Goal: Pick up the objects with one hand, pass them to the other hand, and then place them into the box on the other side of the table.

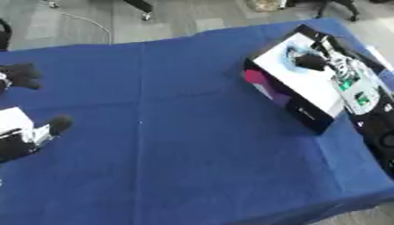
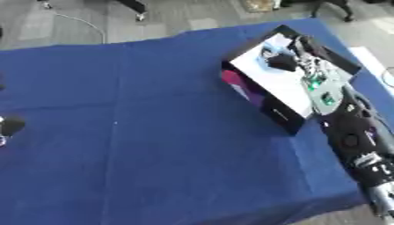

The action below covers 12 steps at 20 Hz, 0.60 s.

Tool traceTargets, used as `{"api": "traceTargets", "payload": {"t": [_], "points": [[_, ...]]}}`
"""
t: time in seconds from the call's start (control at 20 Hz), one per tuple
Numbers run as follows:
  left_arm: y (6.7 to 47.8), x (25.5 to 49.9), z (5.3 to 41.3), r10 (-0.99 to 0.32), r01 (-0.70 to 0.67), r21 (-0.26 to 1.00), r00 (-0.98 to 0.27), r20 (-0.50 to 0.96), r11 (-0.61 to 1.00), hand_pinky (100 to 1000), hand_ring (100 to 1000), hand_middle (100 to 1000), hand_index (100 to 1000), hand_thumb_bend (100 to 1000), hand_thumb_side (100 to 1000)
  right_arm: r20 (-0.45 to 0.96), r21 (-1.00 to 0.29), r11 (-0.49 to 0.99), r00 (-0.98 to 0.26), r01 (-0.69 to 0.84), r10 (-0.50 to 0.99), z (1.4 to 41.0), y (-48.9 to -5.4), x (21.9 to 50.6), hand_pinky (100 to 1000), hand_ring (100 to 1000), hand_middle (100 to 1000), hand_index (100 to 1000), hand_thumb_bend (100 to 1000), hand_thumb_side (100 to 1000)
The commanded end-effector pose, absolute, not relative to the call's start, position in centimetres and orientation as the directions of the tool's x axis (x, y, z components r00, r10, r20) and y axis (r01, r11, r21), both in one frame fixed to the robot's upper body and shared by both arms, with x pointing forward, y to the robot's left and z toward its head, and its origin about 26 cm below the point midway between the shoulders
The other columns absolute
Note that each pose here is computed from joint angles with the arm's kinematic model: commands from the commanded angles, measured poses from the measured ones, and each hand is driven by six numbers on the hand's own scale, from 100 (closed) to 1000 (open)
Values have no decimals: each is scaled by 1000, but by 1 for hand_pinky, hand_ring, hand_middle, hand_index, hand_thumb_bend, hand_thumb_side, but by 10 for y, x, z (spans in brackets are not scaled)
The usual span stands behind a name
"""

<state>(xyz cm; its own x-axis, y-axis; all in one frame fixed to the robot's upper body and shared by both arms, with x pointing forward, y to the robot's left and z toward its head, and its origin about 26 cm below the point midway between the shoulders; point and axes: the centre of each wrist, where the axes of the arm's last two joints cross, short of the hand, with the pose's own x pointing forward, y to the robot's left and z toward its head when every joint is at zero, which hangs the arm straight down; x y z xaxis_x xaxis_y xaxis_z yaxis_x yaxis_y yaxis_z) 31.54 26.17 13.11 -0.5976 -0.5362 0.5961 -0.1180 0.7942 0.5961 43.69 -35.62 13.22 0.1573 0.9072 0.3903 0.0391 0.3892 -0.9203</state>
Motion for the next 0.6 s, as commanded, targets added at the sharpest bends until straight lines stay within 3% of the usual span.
{"api": "traceTargets", "payload": {"t": [0.05, 0.5, 0.6], "points": [[262, 314, 139, -536, -124, 602, -617, 576, 789, 850, 612, 639, 799, 824, 610, 308, -951, 309, 154, 17, 939, 143, -377, 440, 875, 950, 919, 1000, 434, 716], [264, 314, 139, -545, -129, 607, -610, 575, 784, 850, 613, 640, 799, 824, 609, 175, -967, 166, 29, 194, 984, 166, -384, 433, 892, 975, 963, 1000, 474, 658], [265, 314, 139, -550, -132, 609, -607, 574, 782, 850, 614, 640, 799, 824, 608, 152, -954, 149, -10, 260, 988, 174, -377, 432, 888, 964, 944, 1000, 471, 585]]}}
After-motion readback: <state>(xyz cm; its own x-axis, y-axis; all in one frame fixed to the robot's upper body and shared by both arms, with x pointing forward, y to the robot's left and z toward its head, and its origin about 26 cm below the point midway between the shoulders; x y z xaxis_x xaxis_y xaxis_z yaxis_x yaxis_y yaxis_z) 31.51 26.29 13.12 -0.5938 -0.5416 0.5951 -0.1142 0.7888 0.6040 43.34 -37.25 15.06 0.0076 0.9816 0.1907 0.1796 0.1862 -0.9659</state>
